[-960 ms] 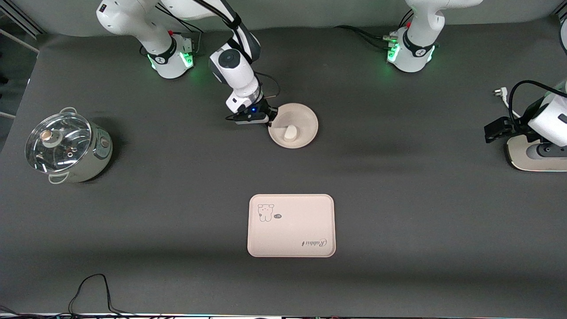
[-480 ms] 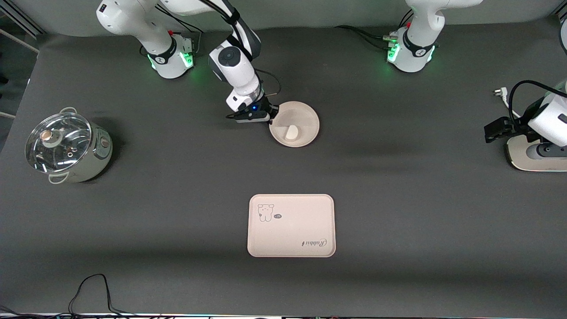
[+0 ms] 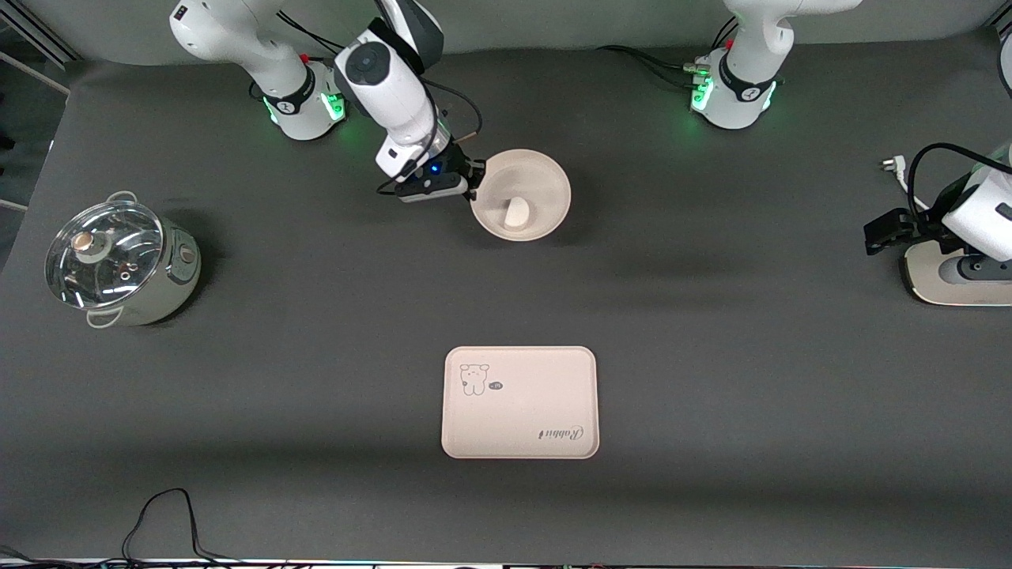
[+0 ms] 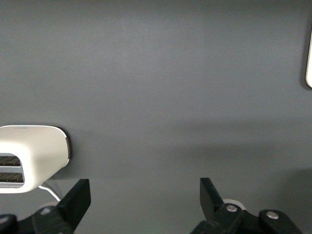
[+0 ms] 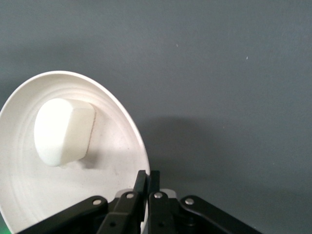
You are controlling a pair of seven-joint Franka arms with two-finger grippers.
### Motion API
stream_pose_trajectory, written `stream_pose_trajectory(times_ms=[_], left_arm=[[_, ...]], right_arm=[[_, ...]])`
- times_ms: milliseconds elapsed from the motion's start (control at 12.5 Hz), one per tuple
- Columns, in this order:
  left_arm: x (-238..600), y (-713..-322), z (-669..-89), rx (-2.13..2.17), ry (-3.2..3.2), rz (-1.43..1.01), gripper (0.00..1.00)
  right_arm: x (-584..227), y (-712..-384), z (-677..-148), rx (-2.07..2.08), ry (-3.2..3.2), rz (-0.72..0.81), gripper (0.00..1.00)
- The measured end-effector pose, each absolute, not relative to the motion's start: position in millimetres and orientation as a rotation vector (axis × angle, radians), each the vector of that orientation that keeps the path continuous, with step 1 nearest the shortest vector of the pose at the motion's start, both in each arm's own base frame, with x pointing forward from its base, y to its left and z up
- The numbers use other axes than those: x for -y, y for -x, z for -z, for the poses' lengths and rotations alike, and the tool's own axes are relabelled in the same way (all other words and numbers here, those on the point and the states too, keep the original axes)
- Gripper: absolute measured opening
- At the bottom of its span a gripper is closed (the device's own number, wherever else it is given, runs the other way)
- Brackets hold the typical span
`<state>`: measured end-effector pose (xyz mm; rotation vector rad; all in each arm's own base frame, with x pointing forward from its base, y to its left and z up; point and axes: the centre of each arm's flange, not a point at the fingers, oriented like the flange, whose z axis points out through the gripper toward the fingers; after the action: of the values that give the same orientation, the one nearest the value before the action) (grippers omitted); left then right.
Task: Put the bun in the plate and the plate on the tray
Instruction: 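Lift the plate with the right gripper and carry it onto the tray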
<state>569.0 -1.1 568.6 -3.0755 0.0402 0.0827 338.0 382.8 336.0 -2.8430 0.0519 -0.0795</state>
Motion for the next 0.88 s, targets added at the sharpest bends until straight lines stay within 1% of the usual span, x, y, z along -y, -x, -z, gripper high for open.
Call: stream_pose_trajectory(times_ms=[160,240,480,880], left_arm=[[1.2,-569.0,-568.6,-0.041,3.076,-0.083,1.0],[1.2,-569.0,-568.6,-0.041,3.076,-0.083,1.0],[1.3,-569.0,-568.6,-0.041,3.076,-0.083,1.0],[1.3,-569.0,-568.7,-0.041,3.076,-0.082,1.0]], right_arm=[[-377.6,-353.3,-341.6,-0.047,2.834,0.105,0.04],[-374.0,-368.7,-342.2,-0.048,2.831,0.123,0.04],[-376.3,-441.4,-343.4,-0.107,2.813,0.189,0.04],[-410.8,-573.4,-325.0,-0.18,2.794,0.221,0.04]])
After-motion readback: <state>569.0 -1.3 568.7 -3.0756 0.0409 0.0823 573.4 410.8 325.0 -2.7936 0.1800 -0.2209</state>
